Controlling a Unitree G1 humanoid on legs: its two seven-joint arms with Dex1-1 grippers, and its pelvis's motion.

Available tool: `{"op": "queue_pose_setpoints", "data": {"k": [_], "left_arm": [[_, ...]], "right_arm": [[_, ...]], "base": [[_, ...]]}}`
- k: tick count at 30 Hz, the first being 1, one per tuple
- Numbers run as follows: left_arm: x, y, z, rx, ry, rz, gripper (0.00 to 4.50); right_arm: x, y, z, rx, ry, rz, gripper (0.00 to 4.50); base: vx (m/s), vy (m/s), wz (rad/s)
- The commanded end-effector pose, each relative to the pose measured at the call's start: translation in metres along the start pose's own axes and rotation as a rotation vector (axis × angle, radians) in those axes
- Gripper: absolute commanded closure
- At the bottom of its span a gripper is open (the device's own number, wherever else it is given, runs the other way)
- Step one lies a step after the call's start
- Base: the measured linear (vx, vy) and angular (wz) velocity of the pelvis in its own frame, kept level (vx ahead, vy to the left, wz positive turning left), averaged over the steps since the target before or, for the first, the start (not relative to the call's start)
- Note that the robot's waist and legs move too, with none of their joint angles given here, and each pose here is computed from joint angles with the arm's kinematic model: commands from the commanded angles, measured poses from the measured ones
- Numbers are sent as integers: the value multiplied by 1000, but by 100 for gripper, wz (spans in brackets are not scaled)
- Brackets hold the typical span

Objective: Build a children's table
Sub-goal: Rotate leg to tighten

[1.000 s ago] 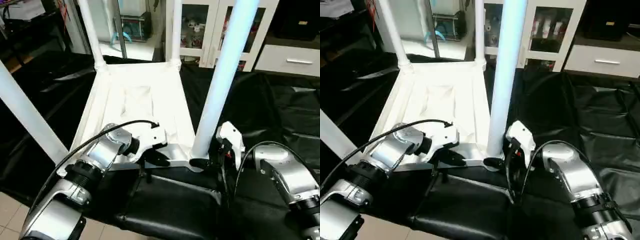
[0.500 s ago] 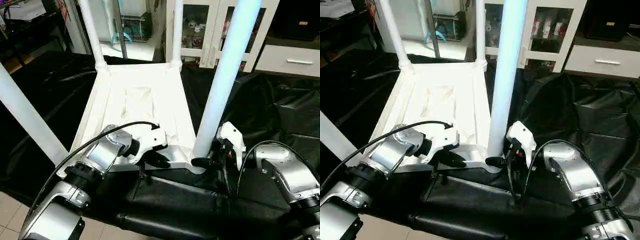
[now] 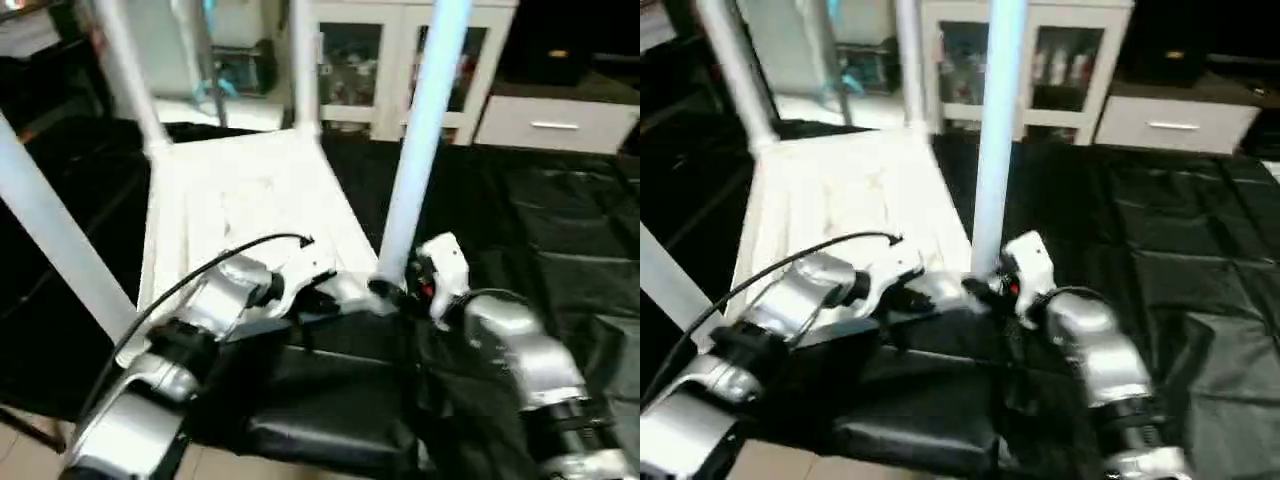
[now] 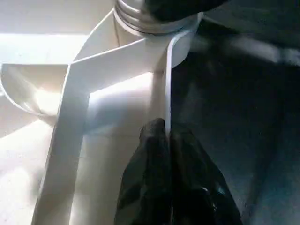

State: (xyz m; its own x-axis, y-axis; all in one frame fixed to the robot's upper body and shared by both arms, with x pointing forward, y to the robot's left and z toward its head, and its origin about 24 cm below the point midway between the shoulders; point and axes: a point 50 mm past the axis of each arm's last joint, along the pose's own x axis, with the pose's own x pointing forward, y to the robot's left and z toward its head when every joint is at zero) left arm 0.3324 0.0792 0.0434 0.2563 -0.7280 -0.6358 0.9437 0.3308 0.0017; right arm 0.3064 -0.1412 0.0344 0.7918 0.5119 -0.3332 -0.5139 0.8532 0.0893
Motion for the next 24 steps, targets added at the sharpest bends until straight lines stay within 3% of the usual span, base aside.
{"op": "queue_pose_setpoints", "data": {"k": [1, 6, 12, 21, 22, 24], "left_arm": [[18, -10, -12, -56, 55, 12, 450], [29, -7, -8, -69, 64, 108, 450], [34, -5, -7, -79, 74, 155, 450], [27, 0, -15, -74, 95, 160, 450], [27, 0, -16, -74, 97, 161, 450], [23, 1, -18, -61, 101, 148, 450]], "right_arm": [[4, -2, -17, 31, 84, -140, 199], [13, 4, -20, 108, 89, -372, 199], [21, 10, -11, 91, 58, -583, 199], [29, 20, 2, 63, 3, -513, 199], [29, 21, 3, 56, -6, -509, 169], [20, 17, 11, 61, -64, -488, 151]], "base": [[0, 0, 0], [0, 0, 0], [0, 0, 0], [0, 0, 0], [0, 0, 0], [0, 0, 0]]}}
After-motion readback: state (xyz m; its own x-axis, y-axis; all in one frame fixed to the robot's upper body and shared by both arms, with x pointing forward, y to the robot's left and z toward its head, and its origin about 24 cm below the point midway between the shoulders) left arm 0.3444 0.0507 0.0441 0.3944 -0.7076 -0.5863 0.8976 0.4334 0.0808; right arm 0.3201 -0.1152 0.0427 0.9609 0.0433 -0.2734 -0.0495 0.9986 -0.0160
